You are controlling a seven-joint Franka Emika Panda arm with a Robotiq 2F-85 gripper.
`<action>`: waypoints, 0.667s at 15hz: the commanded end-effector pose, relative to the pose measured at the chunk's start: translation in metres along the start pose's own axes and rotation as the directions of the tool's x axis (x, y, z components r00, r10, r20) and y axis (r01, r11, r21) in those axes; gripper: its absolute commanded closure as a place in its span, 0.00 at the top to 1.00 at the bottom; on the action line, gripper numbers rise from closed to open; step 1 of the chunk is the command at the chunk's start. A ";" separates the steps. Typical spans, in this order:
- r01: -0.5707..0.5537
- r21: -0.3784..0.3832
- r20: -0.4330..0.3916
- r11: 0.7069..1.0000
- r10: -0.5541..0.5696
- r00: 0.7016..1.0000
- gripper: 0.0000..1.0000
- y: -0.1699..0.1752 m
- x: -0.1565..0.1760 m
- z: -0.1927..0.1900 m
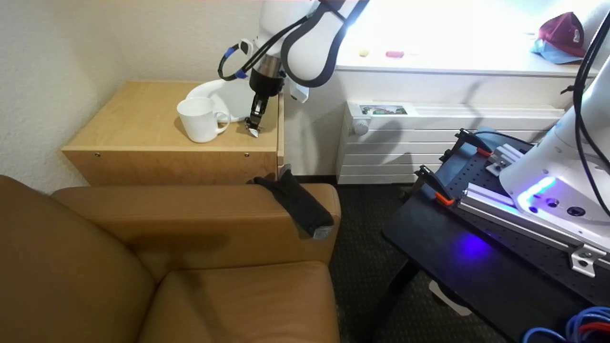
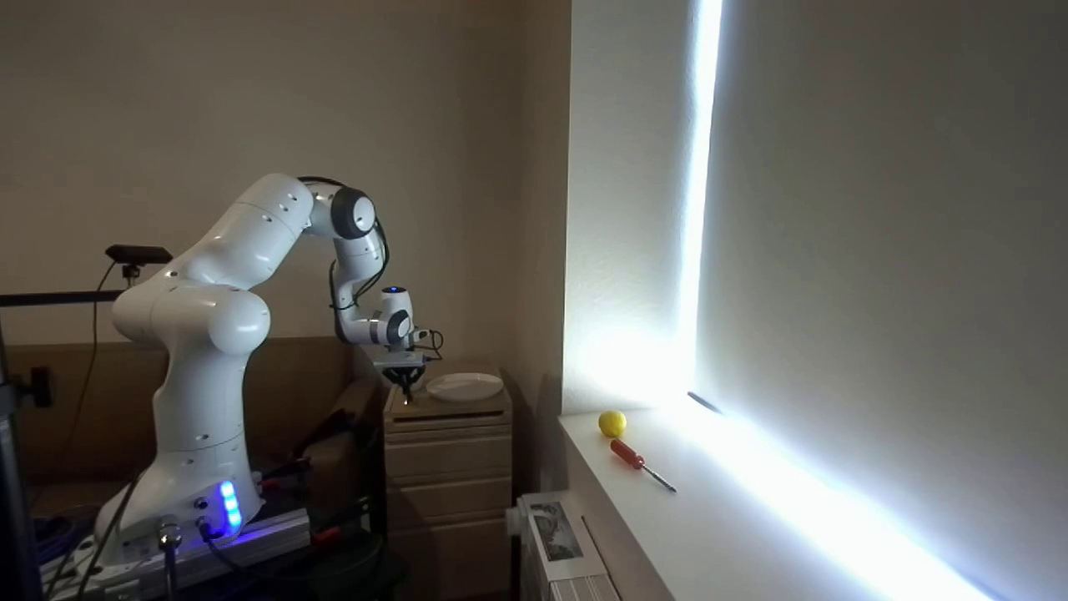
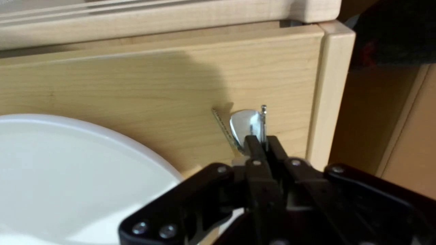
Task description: Remove the keys from the nightstand and put them on the windowsill then place the keys back on the nightstand
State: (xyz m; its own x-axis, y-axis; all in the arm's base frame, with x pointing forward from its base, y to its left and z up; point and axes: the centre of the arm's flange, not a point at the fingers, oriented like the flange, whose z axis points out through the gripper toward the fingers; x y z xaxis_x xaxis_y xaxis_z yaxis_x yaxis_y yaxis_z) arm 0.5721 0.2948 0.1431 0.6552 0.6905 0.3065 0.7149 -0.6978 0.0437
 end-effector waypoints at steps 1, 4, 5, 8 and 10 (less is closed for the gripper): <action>0.016 -0.012 -0.012 1.000 -0.016 1.000 0.02 -0.001 0.012 0.014; 0.006 -0.026 -0.002 1.000 -0.006 1.000 0.22 0.004 0.010 0.018; -0.002 -0.025 0.006 1.000 0.003 1.000 0.33 0.006 0.009 0.019; -0.016 -0.031 0.014 0.999 0.016 1.000 0.52 0.013 0.005 0.015; -0.034 -0.019 0.021 0.999 0.034 0.999 0.66 0.014 0.004 0.008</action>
State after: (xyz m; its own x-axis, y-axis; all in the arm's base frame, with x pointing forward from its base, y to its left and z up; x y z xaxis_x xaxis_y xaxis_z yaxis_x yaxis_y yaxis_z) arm 0.5855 0.2915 0.1319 0.6671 0.6805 0.3031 0.6995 -0.7122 0.0593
